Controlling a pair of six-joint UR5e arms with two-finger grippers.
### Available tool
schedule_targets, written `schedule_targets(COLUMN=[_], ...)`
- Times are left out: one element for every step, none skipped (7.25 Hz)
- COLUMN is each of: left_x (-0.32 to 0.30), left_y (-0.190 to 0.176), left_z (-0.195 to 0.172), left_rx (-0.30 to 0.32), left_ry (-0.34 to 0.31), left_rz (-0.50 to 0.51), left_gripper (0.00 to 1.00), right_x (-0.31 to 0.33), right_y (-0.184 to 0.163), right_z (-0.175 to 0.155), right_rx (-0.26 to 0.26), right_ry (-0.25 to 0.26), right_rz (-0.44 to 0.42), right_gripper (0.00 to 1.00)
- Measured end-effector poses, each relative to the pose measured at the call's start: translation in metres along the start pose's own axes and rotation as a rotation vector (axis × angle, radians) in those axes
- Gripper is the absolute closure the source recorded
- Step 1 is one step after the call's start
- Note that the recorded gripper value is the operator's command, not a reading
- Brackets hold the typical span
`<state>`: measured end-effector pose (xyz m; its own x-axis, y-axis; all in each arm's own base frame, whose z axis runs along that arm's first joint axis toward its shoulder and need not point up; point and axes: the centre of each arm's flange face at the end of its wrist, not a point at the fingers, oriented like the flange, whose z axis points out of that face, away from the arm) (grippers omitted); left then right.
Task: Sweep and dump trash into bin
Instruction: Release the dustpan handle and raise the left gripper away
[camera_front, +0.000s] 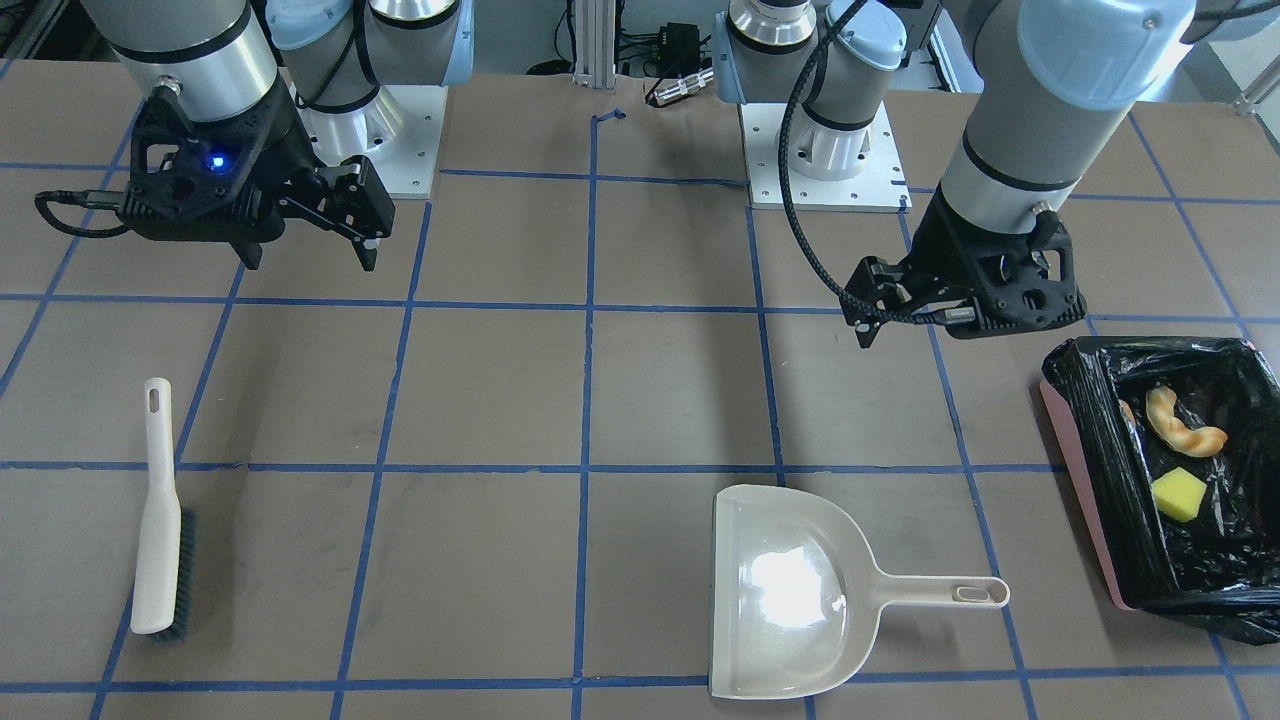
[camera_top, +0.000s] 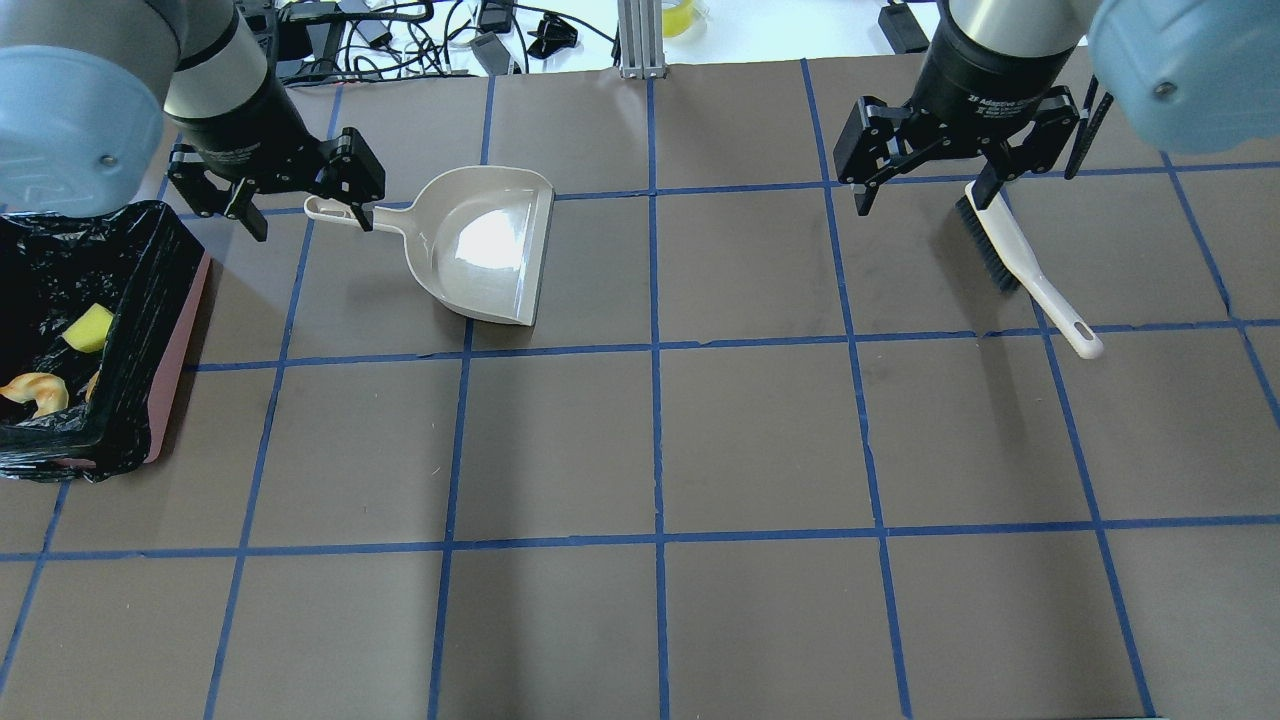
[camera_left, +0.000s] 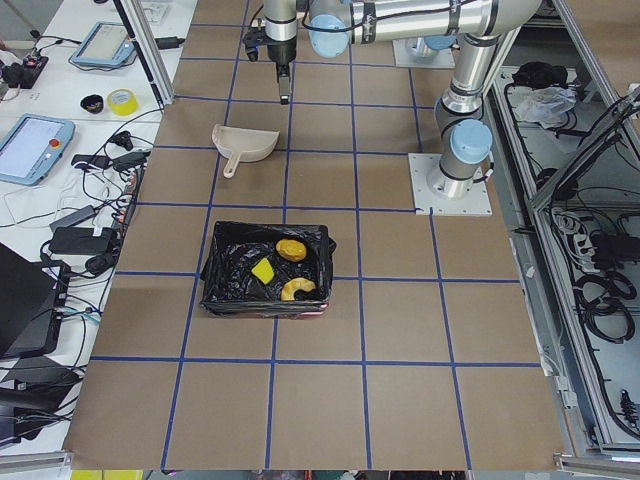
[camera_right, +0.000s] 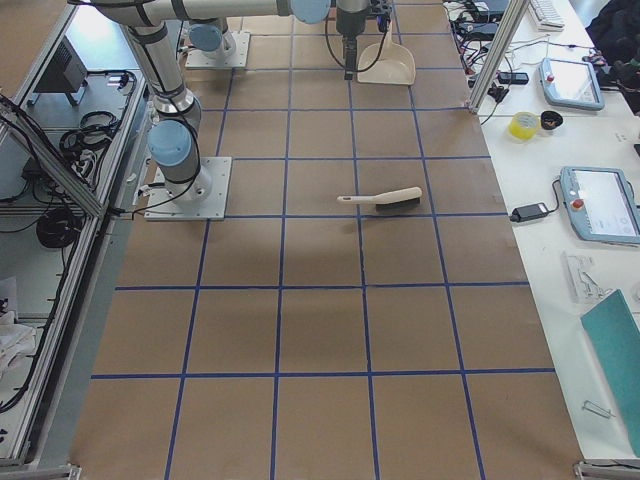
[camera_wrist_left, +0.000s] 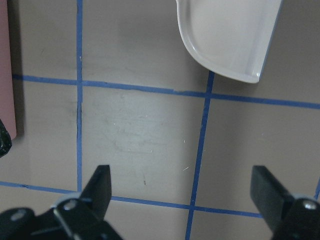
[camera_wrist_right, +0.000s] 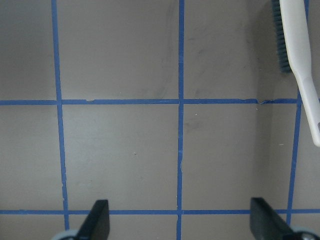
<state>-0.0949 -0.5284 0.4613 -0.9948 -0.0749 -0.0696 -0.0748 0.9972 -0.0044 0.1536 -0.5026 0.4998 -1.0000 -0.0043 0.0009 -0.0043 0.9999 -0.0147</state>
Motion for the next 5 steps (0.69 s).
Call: schedule_targets(left_x=[-0.006,-0.007,-0.006,-0.006,-0.005], left_y=[0.011,0.018,0.021,0.022,0.022], left_z=[-0.011,-0.019,-0.023,-0.023,-0.021], left_rx=[-0.018,-0.021,-0.019,-0.019,-0.022], left_ry=[0.001,0.020,0.048,0.068,0.078], left_rz=[0.030,0.043,0.047,0.046,0.047], left_gripper=[0.00,0.00,0.00,0.00,0.00], right_x=[0.000,0.000,0.000,0.000,0.000], right_y=[0.000,0.000,0.000,0.000,0.000], right_z=[0.000,0.000,0.000,0.000,0.000], right_rx=[0.000,0.000,0.000,0.000,0.001], right_ry=[0.000,0.000,0.000,-0.001,-0.001], right_rz=[0.000,0.000,0.001,0.001,0.000], right_gripper=[0.00,0.00,0.00,0.00,0.00])
